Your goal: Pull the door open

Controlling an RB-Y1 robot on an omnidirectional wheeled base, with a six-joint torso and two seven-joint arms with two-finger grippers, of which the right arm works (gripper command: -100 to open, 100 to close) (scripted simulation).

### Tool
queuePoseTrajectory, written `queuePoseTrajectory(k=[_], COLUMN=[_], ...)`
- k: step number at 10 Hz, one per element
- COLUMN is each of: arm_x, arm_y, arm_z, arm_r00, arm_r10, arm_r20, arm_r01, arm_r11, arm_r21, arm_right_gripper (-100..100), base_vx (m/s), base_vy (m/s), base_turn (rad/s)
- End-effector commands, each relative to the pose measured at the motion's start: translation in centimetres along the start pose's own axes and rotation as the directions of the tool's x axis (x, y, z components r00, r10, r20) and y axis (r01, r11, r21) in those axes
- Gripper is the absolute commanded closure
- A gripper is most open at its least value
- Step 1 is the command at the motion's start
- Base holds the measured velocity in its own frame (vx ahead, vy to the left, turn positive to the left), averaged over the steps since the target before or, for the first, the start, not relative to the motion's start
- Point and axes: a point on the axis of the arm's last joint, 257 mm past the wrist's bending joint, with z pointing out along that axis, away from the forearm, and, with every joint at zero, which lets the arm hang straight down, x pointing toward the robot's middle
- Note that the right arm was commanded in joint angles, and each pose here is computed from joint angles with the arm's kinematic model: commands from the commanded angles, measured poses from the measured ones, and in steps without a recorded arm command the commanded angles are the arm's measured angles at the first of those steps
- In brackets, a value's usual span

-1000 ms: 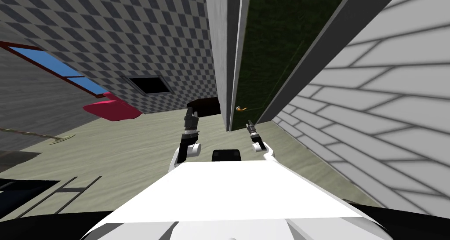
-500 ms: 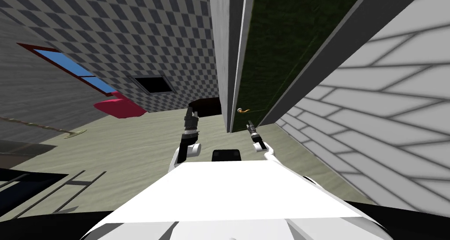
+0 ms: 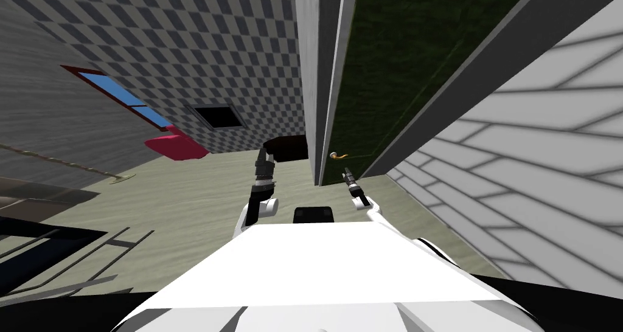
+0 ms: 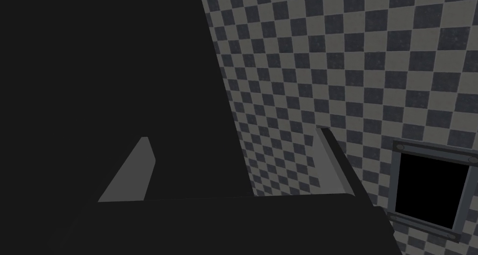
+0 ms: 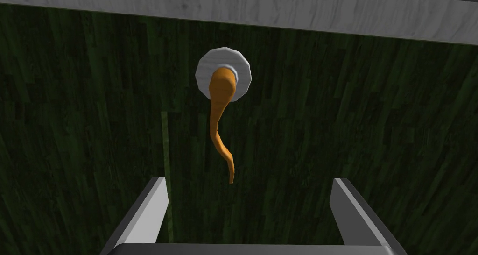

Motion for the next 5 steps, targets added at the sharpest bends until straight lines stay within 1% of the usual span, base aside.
queuePoseTrajectory(k=[1,2,3,4,5], arm_x=[-0.6,-1.3,-1.5,-1.3,-3.4], arm_y=[-0.7,-1.4,-1.6,-1.3,-1.7], arm_z=[-0.14,-0.2,-0.22,-0.17,-0.99], arm_r00=[1.0,1.0,1.0,1.0,0.999], arm_r10=[-0.004,-0.01,-0.012,-0.011,-0.011], arm_r20=[0.001,0.003,0.003,0.002,0.032], arm_r01=[0.004,0.01,0.012,0.011,0.009], arm_r11=[1.0,0.999,0.999,0.999,0.999], arm_r21=[0.017,0.033,0.04,0.034,0.04], arm_right_gripper=[-100,-100,-100,-100,-100], base_vx=[0.112,0.182,0.18,0.07,0.139], base_vy=[-0.06,-0.131,-0.122,-0.046,0.017], base_turn=[0.12,0.159,0.123,0.023,0.183])
